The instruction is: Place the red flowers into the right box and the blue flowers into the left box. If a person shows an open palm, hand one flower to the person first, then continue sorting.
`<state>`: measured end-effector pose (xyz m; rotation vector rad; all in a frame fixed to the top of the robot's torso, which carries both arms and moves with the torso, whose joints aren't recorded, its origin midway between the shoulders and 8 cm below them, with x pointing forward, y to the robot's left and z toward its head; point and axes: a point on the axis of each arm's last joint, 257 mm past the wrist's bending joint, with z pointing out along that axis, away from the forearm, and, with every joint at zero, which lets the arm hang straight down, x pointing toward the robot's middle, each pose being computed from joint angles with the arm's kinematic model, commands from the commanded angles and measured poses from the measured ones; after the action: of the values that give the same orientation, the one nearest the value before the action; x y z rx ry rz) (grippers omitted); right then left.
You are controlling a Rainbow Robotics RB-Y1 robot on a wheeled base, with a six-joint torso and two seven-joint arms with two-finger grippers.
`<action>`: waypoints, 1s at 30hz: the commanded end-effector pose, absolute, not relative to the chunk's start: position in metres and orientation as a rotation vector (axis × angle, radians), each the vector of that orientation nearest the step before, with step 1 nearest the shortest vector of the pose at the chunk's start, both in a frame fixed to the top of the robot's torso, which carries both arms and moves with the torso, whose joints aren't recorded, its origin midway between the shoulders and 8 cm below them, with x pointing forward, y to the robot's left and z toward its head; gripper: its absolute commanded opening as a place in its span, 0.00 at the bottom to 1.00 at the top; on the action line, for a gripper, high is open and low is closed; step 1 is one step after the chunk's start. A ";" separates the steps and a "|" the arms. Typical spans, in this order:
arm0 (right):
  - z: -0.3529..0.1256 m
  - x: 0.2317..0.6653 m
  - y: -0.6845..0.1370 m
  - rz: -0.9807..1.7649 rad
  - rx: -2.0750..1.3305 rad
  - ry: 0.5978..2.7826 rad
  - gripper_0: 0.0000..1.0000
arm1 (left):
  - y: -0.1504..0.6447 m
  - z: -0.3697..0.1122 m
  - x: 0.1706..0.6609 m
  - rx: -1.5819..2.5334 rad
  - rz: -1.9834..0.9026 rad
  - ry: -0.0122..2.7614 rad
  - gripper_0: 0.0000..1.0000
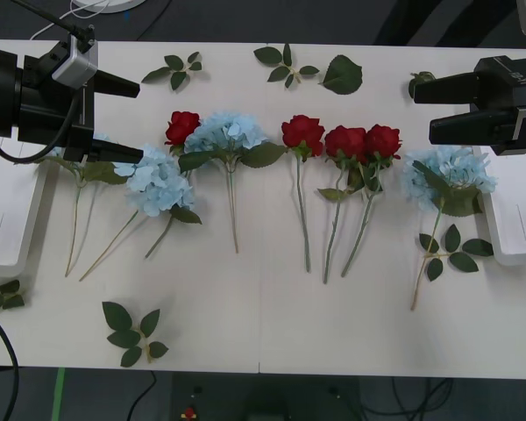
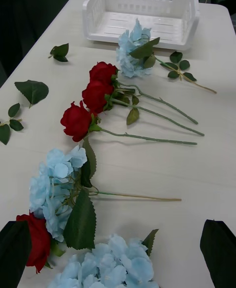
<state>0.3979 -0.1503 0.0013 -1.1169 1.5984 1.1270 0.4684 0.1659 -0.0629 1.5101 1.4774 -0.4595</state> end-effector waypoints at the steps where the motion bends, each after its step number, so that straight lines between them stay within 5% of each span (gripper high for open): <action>1: 0.003 0.407 -0.160 1.067 -1.102 1.630 1.00 | 0.161 -0.047 0.465 1.488 -0.472 1.477 1.00; 4: 0.006 0.415 -0.161 1.030 -1.076 1.630 1.00 | 0.166 -0.081 0.456 1.454 -0.557 1.544 1.00; 12: -0.001 0.450 -0.173 0.721 -1.106 1.635 1.00 | 0.177 -0.070 0.460 1.516 -0.482 1.549 1.00; 30: -0.095 0.475 -0.274 0.421 -0.641 2.364 1.00 | 0.227 -0.080 0.483 1.009 -0.460 2.290 1.00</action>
<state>0.4720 -0.2529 -0.1129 -0.6413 2.3477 0.5331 0.4708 0.2193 -0.1171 1.0525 2.2981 -0.5192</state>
